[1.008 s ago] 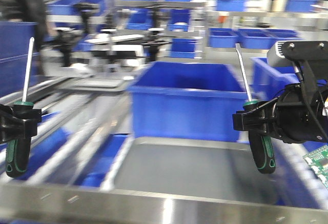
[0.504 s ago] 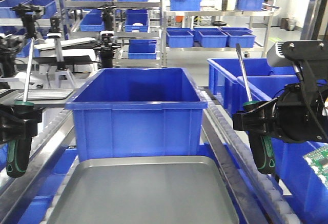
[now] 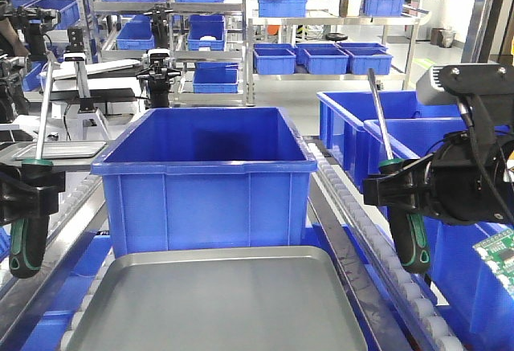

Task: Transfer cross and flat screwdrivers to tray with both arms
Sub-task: 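Lower both screwdrivers onto the grey metal tray and open grippers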

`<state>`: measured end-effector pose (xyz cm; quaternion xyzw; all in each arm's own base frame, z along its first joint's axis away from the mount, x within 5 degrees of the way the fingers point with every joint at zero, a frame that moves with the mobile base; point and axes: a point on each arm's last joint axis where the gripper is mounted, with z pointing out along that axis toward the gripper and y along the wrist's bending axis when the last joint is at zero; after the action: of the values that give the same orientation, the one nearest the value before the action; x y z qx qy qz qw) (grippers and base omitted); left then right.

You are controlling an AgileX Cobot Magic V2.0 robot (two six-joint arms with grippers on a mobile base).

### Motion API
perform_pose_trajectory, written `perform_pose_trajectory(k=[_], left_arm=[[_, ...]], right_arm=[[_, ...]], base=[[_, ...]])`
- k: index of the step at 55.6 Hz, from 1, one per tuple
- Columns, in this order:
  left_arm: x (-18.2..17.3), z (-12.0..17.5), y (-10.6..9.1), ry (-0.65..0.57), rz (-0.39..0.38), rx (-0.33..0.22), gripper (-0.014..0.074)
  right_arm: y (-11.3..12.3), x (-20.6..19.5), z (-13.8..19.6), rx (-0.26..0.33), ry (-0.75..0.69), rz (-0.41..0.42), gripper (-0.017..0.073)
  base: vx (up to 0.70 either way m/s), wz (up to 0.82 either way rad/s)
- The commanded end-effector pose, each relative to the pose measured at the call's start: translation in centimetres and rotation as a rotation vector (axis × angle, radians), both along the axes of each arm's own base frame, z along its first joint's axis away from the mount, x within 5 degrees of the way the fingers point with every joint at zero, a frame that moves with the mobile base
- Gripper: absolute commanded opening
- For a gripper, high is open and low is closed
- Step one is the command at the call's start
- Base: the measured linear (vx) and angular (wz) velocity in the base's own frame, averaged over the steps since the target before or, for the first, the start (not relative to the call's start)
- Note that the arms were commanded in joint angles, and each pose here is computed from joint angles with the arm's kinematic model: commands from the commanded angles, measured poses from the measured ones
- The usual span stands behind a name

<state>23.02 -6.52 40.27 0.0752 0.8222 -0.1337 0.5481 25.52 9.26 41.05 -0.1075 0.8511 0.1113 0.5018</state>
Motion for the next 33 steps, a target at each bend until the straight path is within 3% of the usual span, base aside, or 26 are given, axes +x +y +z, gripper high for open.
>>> perform_pose_trajectory(k=[1, 14, 23, 33], left_arm=[[-0.4, 2.2, 0.1, -0.126, 0.013, -0.055, 0.0003], [0.2, 2.0, -0.1, -0.14, 0.018, -0.061, 0.0003], [2.8, -0.8, -2.3, -0.03, -0.042, -0.023, 0.0003], [5.5, -4.0, -5.5, 0.041, -0.091, -0.058, 0.0009]], right_arm=[[-0.3, -0.5, 2.5, 0.036, -0.146, 0.0, -0.0008], [0.5, 0.5, 2.0, 0.11, -0.129, 0.013, -0.0008], [2.2, 3.1, -0.8, 0.163, -0.024, 0.059, -0.0008], [5.6, 5.7, -4.5, 0.085, 0.004, 0.202, -0.0007]], base=[[0.0, 0.0], [0.0, 0.0], [0.0, 0.0], [0.0, 0.0]])
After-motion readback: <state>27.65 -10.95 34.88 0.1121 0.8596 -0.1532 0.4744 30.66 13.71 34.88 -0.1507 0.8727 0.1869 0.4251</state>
